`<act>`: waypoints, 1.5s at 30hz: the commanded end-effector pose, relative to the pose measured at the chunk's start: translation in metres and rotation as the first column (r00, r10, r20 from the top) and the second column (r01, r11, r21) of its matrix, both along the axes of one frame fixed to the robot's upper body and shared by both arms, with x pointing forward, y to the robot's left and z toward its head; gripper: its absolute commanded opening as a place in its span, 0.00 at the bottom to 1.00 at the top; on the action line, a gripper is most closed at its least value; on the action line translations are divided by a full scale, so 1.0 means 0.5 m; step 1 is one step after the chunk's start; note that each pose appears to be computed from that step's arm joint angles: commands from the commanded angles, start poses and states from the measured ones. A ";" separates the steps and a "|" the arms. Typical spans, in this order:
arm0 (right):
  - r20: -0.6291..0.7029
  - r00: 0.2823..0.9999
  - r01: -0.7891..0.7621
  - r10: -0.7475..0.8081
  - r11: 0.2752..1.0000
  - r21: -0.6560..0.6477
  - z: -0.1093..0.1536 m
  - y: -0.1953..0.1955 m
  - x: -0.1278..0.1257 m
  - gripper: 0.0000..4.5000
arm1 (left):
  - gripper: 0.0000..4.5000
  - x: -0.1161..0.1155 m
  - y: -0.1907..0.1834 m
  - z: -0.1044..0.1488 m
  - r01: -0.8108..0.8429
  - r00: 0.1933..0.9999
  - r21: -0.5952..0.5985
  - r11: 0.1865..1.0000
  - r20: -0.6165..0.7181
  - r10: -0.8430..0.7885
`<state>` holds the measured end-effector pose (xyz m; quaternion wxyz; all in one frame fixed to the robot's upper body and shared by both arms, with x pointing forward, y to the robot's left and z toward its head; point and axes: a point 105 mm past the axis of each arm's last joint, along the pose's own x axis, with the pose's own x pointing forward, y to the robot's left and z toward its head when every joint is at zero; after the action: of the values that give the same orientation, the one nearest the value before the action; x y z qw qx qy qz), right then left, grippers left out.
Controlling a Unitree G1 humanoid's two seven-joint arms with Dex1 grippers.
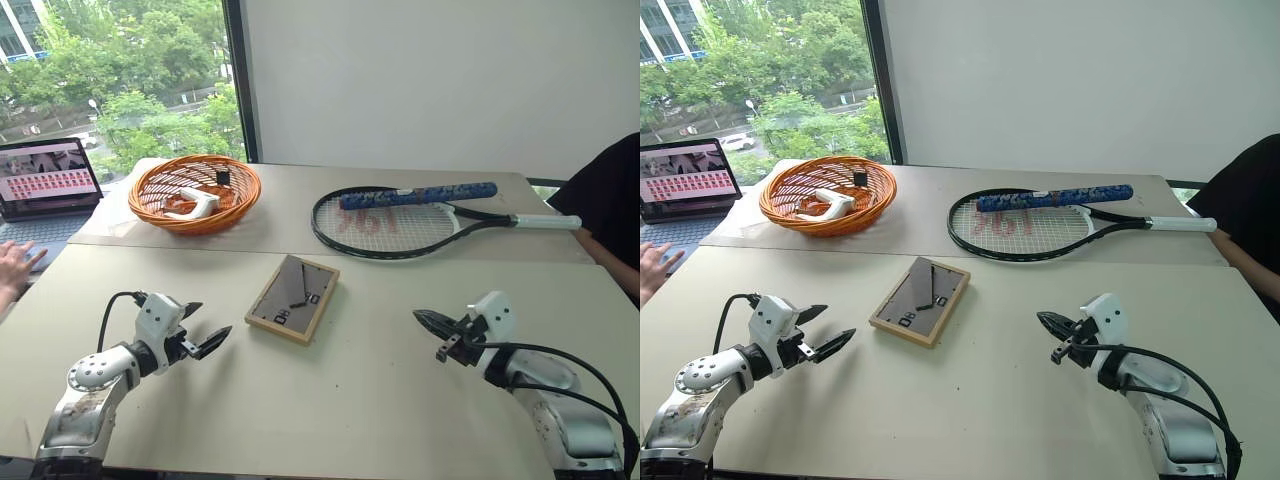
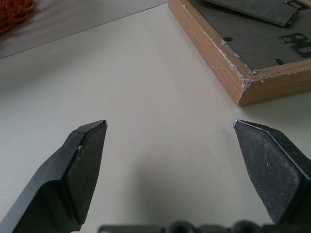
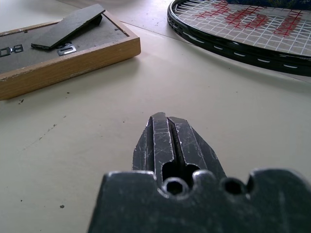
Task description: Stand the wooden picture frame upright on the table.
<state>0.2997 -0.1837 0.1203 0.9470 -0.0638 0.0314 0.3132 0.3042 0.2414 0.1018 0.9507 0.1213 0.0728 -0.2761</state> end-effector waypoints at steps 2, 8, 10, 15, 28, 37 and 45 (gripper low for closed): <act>0.048 0.984 -0.168 0.173 0.982 -0.087 0.057 0.029 -0.012 0.00 | 1.00 -0.004 0.002 0.085 0.128 0.991 -0.129 0.983 -0.019 -0.132; -0.051 0.927 -0.373 0.371 0.905 -0.204 0.073 0.075 -0.021 0.00 | 0.66 0.000 0.001 0.144 0.215 0.975 -0.151 0.965 -0.022 -0.220; -0.064 0.923 -0.381 0.378 0.888 -0.257 0.065 0.091 -0.002 0.00 | 0.53 0.016 -0.002 0.136 0.209 0.977 -0.119 0.971 -0.025 -0.213; -0.091 0.933 -0.358 0.348 0.881 -0.310 0.029 0.153 0.092 0.00 | 0.11 0.080 -0.048 0.080 0.216 0.974 -0.009 0.976 -0.070 -0.216; -0.108 0.939 -0.343 0.325 0.884 -0.319 -0.022 0.241 0.198 0.00 | 0.01 0.127 -0.157 0.004 0.287 0.947 -0.063 0.956 -0.129 -0.293; -0.179 0.902 -0.431 0.393 0.842 -0.324 -0.054 0.232 0.147 0.00 | 0.01 0.065 -0.149 -0.043 0.299 0.922 -0.072 0.951 -0.236 -0.308; -0.280 0.847 -0.530 0.452 0.754 -0.387 -0.085 0.239 0.048 0.00 | 0.01 0.018 -0.124 -0.049 0.305 0.900 -0.117 0.945 -0.288 -0.326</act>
<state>0.3404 -0.0723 0.0967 0.8070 -0.2603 0.1268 0.5147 0.3256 0.1795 0.0876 0.8865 0.0660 0.1567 -0.4303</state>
